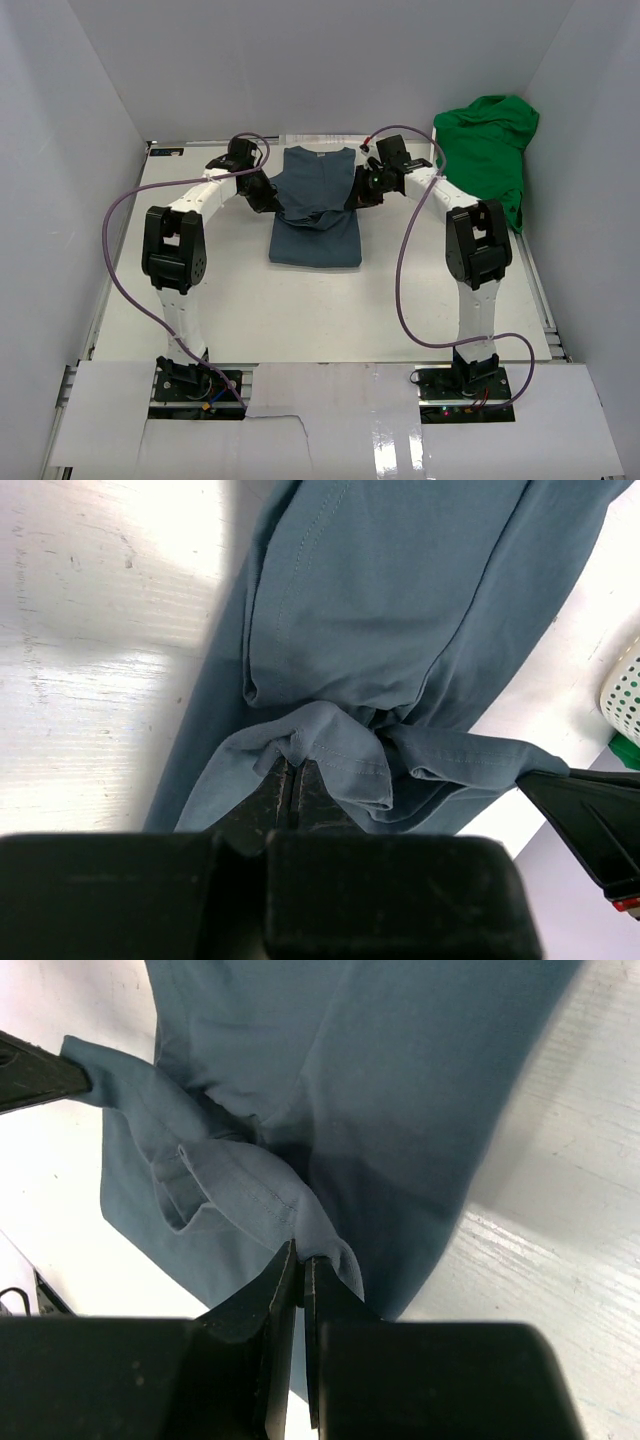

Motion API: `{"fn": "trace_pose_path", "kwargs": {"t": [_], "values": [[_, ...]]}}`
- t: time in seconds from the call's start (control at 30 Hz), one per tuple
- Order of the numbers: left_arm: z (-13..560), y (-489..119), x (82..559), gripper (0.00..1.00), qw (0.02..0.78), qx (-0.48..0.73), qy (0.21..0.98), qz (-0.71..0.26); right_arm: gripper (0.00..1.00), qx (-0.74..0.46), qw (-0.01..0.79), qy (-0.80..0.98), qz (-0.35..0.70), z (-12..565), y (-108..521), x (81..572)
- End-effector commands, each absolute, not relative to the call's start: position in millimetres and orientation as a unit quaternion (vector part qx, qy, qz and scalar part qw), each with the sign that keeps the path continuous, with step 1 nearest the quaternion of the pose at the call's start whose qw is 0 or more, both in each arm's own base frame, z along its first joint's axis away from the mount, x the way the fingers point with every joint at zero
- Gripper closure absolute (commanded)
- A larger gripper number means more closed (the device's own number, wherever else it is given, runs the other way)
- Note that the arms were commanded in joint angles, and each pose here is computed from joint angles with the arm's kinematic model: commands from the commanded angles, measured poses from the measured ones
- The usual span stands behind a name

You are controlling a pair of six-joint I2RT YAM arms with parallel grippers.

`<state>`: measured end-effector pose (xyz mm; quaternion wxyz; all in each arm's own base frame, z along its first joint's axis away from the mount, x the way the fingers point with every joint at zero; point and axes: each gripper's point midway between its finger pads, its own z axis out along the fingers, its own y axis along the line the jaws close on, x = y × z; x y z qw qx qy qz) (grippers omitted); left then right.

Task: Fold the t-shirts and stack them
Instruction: Fold the folded rectangular tshirt in 1/3 of the way

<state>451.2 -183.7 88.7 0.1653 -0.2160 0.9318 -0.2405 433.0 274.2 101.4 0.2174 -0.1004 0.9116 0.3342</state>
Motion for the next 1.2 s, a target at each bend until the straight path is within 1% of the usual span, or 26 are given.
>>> {"fn": "trace_pose_path", "kwargs": {"t": [0.0,0.27,0.4,0.6,0.7,0.73,0.77,0.83,0.87,0.9,0.93,0.97,1.0,1.03,1.07,1.17], "values": [[105.4,-179.7,462.6,1.0,0.195,-0.212,0.927,-0.241,0.92,-0.111,0.235,0.903,0.342,115.9,277.0,444.9],[108.8,-172.9,463.9,1.0,0.205,-0.222,0.923,-0.237,0.92,-0.109,0.235,0.906,0.335,109.9,276.8,450.1],[89.7,-171.9,465.3,0.99,0.187,-0.224,0.926,-0.24,0.92,-0.106,0.232,0.907,0.334,102.2,278.3,456.8],[79.8,-164.7,471.8,0.97,0.19,-0.238,0.919,-0.249,0.92,-0.101,0.234,0.91,0.327,91.2,276.7,467.4],[75.5,-171.1,473.1,0.91,0.184,-0.227,0.92,-0.263,0.92,-0.097,0.234,0.91,0.327,88.4,277.4,473.5],[71.7,-172.0,473.4,0.82,0.181,-0.225,0.92,-0.266,0.92,-0.096,0.235,0.91,0.327,88.5,277.6,475.0],[72.3,-173.7,474.7,0.8,0.183,-0.221,0.919,-0.271,0.92,-0.094,0.235,0.911,0.325,87.2,277.4,475.6],[71.7,-176.1,474.8,0.67,0.183,-0.218,0.917,-0.279,0.91,-0.092,0.235,0.912,0.324,84.5,277.0,476.4],[71.6,-177.5,475.2,0.54,0.187,-0.215,0.916,-0.283,0.81,-0.092,0.236,0.912,0.323,84.0,277.1,477.1],[71.9,-178.0,475.7,0.44,0.189,-0.213,0.915,-0.285,0.73,-0.089,0.238,0.913,0.319,82.3,275.6,479.3],[73.4,-178.4,476.7,0.38,0.192,-0.212,0.914,-0.288,0.67,-0.087,0.24,0.914,0.315,81.5,274.3,480.4],[75.2,-177.9,479.1,0.27,0.199,-0.211,0.912,-0.289,0.42,-0.085,0.241,0.915,0.311,80.4,273.1,481.1],[78.8,-176.1,481.3,0.24,0.206,-0.213,0.911,-0.288,0.34,-0.082,0.246,0.916,0.305,80.7,271.4,483.0],[84.3,-176.7,484.8,0.21,0.217,-0.209,0.908,-0.29,0.31,-0.079,0.249,0.917,0.302,81.3,270.1,484.1],[89.2,-174.7,488.5,0.2,0.226,-0.211,0.906,-0.288,0.3,-0.076,0.253,0.917,0.3,83.3,269.4,485.6],[115.1,-165.9,499.8,0.19,0.263,-0.221,0.896,-0.283,0.29,-0.073,0.302,0.901,0.301,113.5,267.7,493.5]]}}
